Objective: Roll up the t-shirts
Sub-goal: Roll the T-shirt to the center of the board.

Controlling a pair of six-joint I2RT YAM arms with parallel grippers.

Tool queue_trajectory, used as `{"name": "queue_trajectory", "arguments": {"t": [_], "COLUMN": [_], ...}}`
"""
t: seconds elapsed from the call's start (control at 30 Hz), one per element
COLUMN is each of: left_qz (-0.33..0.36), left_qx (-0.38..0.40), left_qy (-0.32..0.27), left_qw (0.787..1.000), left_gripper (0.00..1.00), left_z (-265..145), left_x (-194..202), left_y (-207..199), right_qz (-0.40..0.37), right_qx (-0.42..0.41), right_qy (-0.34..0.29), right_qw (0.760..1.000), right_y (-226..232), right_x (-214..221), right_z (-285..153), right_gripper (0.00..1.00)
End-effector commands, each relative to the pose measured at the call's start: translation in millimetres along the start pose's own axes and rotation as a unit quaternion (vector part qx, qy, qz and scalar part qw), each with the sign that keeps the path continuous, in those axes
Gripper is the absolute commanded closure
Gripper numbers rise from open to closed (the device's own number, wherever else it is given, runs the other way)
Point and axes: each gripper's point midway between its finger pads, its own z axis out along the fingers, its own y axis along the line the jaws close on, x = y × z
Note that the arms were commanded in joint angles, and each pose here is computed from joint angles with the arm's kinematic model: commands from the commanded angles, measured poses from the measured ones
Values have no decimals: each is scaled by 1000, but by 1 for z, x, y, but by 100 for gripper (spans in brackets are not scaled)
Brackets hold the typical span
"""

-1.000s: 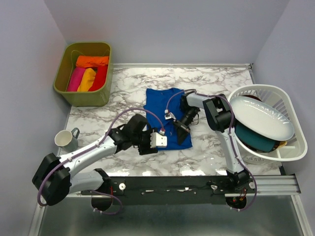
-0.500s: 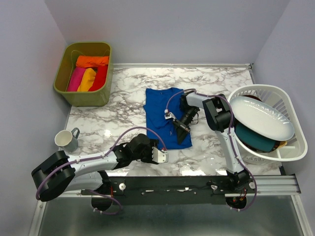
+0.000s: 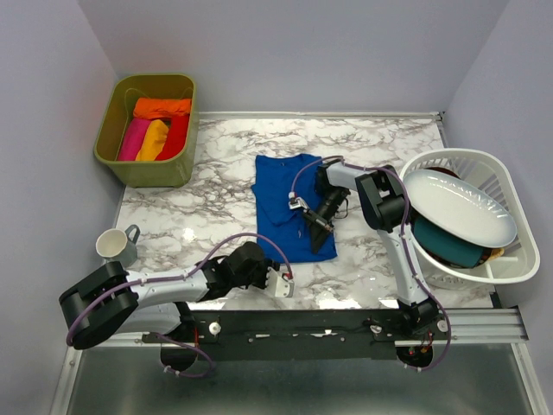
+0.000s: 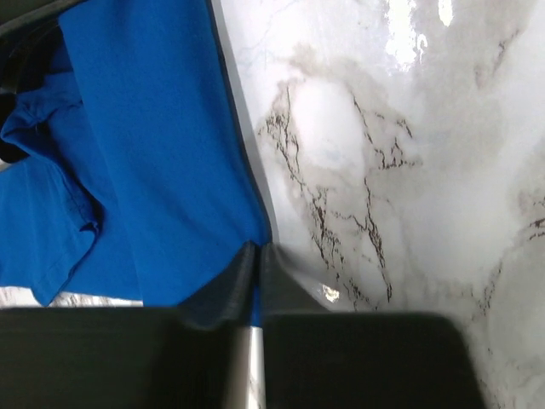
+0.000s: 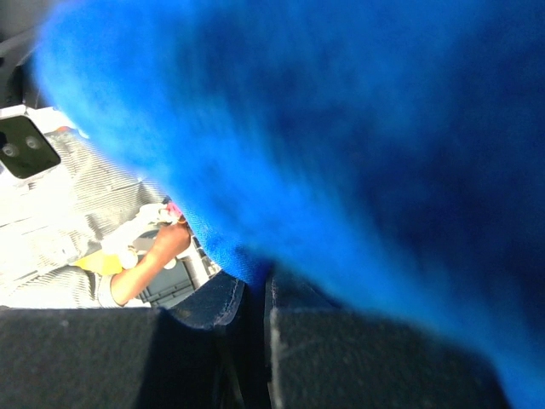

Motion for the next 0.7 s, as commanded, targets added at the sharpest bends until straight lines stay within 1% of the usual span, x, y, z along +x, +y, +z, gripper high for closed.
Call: {"name": "queue_trajectory", "arguments": {"t": [0.0, 0.03, 0.07, 0.1, 0.13, 0.17, 0.2, 0.23, 0.27, 0.3, 0.33, 0.37, 0.4, 0.43, 0.47, 0.5, 0.57, 0.6, 0.63, 0.67], "left_qz": [-17, -25, -39, -45, -52, -60, -68, -75, -84, -90, -95, -100, -106, -106, -114, -113, -132, -138, -157, -179], "left_qx": [74, 84, 102, 113, 126, 146, 151, 159, 178, 181, 196, 206, 203, 205, 226, 232, 258, 260, 268, 284], "left_qy": [22, 20, 35, 22, 22, 28, 18, 8, 8, -2, -15, -15, -25, -25, -24, -33, -39, -47, -46, -45], "left_qw": [997, 996, 993, 992, 990, 987, 986, 984, 980, 979, 976, 973, 973, 973, 967, 966, 956, 955, 949, 941], "left_gripper": [99, 99, 100, 100, 100, 100, 100, 100, 100, 100, 100, 100, 100, 100, 100, 100, 100, 100, 100, 100], "left_z": [2, 3, 0, 1, 0, -4, -5, -6, -9, -10, -11, -13, -13, -13, -17, -18, -22, -23, -23, -28], "left_x": [12, 10, 18, 9, 9, 13, 6, 1, 0, -6, -13, -15, -22, -24, -25, -31, -32, -38, -37, -38], "left_y": [-31, -32, -38, -35, -37, -43, -38, -37, -43, -35, -38, -39, -32, -29, -35, -29, -32, -23, -21, -22], "right_qz": [61, 55, 45, 32, 21, -4, -18, -25, -55, -81, -96, -109, -155, -167, -175, -233, -277, -299, -338, -359], "right_qx": [12, 14, 17, 20, 13, 23, 32, 40, 58, 74, 94, 112, 155, 185, 200, 247, 284, 295, 318, 330], "right_qy": [65, 64, 62, 55, 44, 25, 7, -6, -28, -51, -61, -73, -106, -114, -119, -158, -186, -196, -222, -238], "right_qw": [996, 996, 997, 998, 999, 999, 999, 999, 996, 993, 989, 985, 970, 962, 957, 927, 899, 886, 858, 840], "right_y": [-29, -27, -24, -21, -16, -2, 0, 8, 23, 27, 30, 31, 40, 38, 37, 47, 53, 44, 64, 68], "right_x": [28, 28, 27, 26, 27, 22, 18, 16, 10, 5, 2, 1, -10, -10, -3, -16, -15, -12, -9, -6], "right_z": [11, 10, 7, 4, 2, -9, -17, -23, -36, -47, -55, -62, -81, -89, -89, -108, -115, -108, -114, -114], "right_gripper": [79, 70, 63, 56, 49, 46, 43, 30, 1, 0, 0, 0, 0, 0, 0, 0, 0, 0, 0, 0]}}
